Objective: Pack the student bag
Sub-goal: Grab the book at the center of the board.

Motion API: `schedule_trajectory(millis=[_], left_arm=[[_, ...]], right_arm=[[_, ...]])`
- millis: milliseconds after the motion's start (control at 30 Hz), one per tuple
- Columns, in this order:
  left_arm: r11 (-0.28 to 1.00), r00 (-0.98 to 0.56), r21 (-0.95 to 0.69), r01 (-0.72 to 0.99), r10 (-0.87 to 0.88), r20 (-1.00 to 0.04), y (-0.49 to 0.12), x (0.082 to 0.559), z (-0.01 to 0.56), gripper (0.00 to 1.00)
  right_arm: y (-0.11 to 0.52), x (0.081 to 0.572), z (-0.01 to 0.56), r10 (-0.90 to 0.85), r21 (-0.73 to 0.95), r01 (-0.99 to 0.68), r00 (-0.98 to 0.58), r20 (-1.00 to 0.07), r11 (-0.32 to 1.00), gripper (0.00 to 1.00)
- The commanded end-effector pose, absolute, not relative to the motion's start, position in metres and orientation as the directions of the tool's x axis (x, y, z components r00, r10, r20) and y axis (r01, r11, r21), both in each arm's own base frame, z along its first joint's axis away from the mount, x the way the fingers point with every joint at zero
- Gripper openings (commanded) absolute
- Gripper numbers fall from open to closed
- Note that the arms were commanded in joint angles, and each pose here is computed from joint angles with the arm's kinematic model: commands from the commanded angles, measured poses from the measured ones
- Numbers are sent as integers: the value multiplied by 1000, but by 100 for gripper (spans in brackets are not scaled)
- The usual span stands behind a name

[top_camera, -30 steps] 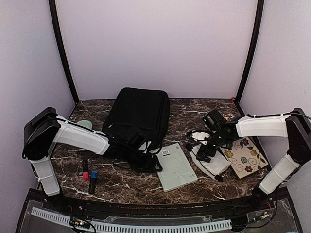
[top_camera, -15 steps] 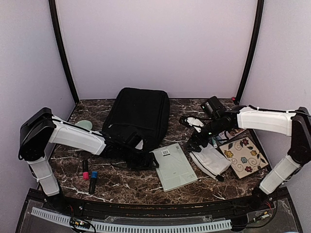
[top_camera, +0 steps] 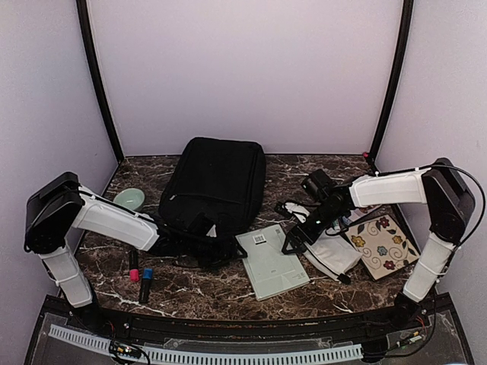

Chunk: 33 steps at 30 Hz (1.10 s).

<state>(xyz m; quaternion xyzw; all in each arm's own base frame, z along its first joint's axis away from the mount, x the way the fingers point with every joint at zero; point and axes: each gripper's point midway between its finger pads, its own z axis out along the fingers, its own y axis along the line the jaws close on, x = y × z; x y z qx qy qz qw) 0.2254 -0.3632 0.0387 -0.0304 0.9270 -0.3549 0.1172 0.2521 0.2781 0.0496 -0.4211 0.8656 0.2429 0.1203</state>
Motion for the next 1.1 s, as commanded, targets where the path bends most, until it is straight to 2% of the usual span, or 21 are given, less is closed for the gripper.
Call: schedule_trajectory(millis=[0, 167, 333, 467, 733, 867, 1067], left_arm=[[758, -956, -649, -64, -234, -179, -343, 230, 31, 72], [751, -955, -655, -85, -248, -160, -344, 232, 23, 72], [741, -959, -664, -102, -251, -133, -350, 233, 11, 72], [734, -963, -669, -121, -251, -102, -354, 235, 3, 72], [704, -978, -705, -84, -195, -77, -376, 239, 0, 70], [657, -976, -754, 19, -151, -156, -392, 248, 22, 69], [595, -933, -777, 207, -119, -339, -411, 258, 79, 67]], right_arm=[[275, 253, 39, -665, 307, -767, -641, -384, 563, 88], [280, 245, 32, -679, 357, -775, -630, -377, 521, 88], [288, 229, 21, -691, 437, -783, -609, -389, 443, 81], [291, 226, 10, -694, 487, -755, -629, -350, 438, 75], [293, 232, 10, -686, 476, -756, -633, -359, 449, 74], [294, 234, 10, -688, 464, -768, -621, -376, 441, 73], [297, 233, 18, -684, 468, -779, -609, -403, 418, 73]])
